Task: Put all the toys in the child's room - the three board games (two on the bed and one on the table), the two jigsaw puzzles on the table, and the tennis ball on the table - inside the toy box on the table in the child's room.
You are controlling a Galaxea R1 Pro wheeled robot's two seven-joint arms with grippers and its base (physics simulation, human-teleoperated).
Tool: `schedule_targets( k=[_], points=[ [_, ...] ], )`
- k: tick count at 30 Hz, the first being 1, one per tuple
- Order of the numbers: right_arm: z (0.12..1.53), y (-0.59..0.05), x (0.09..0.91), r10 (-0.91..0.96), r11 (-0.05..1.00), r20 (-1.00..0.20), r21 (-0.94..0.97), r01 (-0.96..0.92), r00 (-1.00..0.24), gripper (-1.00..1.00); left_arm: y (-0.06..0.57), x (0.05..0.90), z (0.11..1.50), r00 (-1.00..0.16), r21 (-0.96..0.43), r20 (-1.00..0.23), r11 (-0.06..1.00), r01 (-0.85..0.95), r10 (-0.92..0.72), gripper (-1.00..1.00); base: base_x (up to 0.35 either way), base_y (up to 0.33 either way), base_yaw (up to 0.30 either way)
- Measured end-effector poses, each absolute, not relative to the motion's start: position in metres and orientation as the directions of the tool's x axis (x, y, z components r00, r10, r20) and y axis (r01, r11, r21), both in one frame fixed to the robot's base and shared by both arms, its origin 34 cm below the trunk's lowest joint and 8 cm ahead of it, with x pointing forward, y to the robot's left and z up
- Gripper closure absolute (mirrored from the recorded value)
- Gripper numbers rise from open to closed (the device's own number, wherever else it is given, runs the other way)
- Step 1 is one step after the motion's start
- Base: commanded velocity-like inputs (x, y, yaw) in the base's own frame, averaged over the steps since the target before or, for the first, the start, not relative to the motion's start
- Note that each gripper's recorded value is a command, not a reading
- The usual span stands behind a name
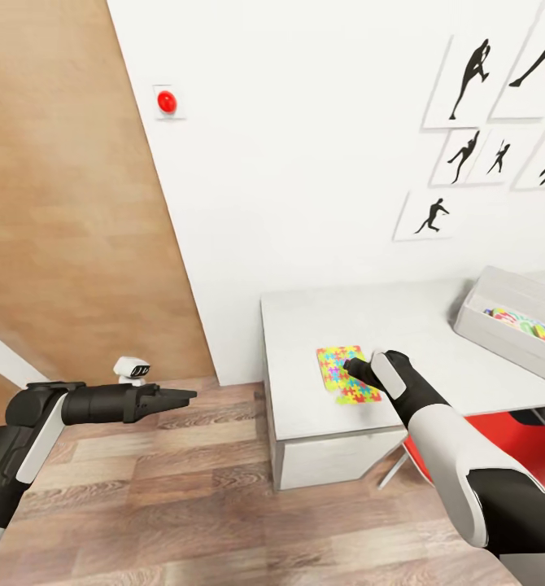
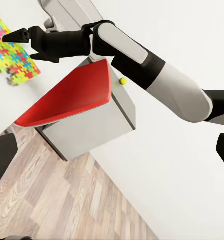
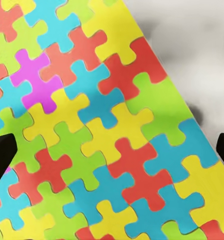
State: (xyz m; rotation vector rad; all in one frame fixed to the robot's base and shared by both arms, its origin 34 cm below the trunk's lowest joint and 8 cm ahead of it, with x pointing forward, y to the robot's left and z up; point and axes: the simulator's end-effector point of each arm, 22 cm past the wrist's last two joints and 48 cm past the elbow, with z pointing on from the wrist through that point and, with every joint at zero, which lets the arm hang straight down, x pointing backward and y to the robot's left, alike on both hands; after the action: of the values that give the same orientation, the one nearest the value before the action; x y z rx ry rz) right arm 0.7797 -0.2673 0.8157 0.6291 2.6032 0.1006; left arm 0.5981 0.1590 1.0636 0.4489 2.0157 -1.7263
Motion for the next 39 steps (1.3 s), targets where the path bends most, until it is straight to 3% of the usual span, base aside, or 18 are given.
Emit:
schedule_targets(
  k=[39],
  points=[
    [0.8165, -0.2622, 0.7808, 0.424, 0.905, -0.424, 0.163, 0.393, -0.800, -1.00, 0.1591, 0.5984, 1.0638, -0.847, -0.840, -0.529, 0.166, 0.517, -0.042, -1.00, 0.010, 0.127, 0.000]
  ],
)
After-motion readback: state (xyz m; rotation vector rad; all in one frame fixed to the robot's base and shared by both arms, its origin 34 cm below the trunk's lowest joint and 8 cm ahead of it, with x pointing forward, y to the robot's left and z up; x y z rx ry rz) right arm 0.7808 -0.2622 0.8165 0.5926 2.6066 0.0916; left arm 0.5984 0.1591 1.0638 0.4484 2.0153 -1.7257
